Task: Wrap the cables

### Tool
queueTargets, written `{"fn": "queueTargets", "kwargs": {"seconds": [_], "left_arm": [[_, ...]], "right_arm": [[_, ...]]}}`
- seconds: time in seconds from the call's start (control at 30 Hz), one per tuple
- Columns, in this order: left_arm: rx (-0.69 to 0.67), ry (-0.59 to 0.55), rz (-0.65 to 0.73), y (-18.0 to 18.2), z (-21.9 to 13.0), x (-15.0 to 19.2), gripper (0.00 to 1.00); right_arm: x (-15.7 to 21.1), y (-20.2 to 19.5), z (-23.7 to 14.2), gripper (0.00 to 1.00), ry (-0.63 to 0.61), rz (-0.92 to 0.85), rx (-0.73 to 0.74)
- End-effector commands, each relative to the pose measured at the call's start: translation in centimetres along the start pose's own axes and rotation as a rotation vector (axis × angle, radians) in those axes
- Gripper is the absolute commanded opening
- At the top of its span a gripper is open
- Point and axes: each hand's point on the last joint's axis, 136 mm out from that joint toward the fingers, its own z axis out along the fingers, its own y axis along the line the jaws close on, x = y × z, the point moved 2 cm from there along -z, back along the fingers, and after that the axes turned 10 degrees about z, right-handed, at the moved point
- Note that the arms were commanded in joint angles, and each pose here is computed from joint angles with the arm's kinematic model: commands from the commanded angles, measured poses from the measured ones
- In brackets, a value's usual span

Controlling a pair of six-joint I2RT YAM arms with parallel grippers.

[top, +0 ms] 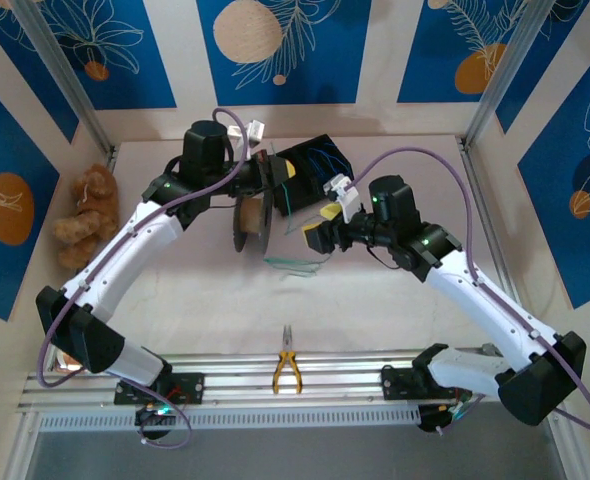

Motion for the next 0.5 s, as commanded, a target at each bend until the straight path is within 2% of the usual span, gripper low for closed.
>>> {"fn": "queueTargets", "kwargs": {"seconds": [0.0,0.1,0.23,0.4,0.47], "left_arm": [[0.098,-0.011,0.024,-2.0,0.0,-0.4,0.0],[0.109,-0.014,0.026,-2.2,-0.2,-0.4,0.0],[0.125,-0.015,0.032,-2.6,-0.1,-0.5,0.0],[0.171,-0.02,0.033,-3.3,0.0,-0.5,0.0],[0.186,-0.018,0.032,-3.6,0.1,-0.5,0.0]], "right_arm": [[-0.8,1.9,-0.1,0.77,-0.036,-0.02,-0.145],[-0.9,2.0,0.4,0.76,-0.009,0.018,-0.218],[-1.0,2.1,1.2,0.64,-0.005,0.036,-0.268],[-1.1,1.3,2.6,0.55,-0.006,0.061,-0.265],[-1.3,1.1,3.2,0.47,-0.007,0.064,-0.264]]}}
